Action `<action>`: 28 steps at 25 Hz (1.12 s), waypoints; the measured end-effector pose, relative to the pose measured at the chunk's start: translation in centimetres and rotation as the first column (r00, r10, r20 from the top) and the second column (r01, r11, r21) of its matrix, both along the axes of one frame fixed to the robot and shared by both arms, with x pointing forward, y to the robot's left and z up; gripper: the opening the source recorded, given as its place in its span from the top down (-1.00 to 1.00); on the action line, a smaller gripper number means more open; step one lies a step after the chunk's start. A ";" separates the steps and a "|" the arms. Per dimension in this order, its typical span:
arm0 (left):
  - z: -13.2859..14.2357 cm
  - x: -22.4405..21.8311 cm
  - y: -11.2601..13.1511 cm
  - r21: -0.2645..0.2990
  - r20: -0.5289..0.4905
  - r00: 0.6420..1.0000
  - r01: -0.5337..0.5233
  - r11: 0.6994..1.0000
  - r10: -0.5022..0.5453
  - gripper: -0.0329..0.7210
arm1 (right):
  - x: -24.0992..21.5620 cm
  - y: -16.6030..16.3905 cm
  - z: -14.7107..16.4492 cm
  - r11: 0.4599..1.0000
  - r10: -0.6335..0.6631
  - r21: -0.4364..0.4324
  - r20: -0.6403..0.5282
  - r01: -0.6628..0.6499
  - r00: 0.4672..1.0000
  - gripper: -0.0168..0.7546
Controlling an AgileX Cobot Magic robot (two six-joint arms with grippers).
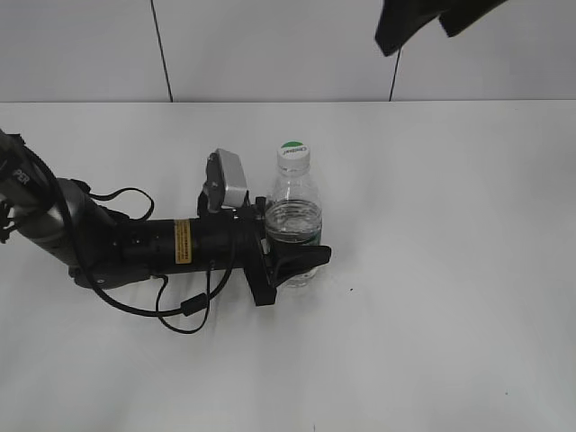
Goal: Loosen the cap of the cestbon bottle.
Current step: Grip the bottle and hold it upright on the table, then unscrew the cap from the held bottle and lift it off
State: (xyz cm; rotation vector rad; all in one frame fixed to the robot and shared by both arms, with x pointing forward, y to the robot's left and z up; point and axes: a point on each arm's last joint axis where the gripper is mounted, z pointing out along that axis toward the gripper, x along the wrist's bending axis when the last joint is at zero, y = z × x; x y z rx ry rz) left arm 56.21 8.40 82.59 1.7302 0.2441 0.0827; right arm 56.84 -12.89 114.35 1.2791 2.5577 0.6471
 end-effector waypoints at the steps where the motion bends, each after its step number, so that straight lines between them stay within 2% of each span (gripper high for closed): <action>1: 0.0 0.0 0.0 0.000 0.000 1.000 0.000 1.000 0.000 -0.15 | 0.0 0.7 0.0 1.000 0.009 0.005 -0.001 -0.009 1.000 -0.66; 7: 0.0 0.0 0.0 0.001 0.000 1.000 -0.001 1.000 0.001 -0.15 | -0.2 4.3 -1.8 0.998 0.058 0.039 -0.069 -0.055 0.996 -0.66; 17: 0.0 0.0 0.0 0.000 0.000 1.000 -0.002 1.000 0.002 -0.15 | -0.8 7.7 -4.4 0.995 0.093 0.055 -0.162 -0.086 0.982 -0.62; 28: 0.0 0.0 0.0 0.000 0.000 1.000 -0.002 1.000 0.002 -0.15 | 0.1 8.7 -7.5 0.997 0.075 0.029 -0.240 -0.071 0.968 -0.59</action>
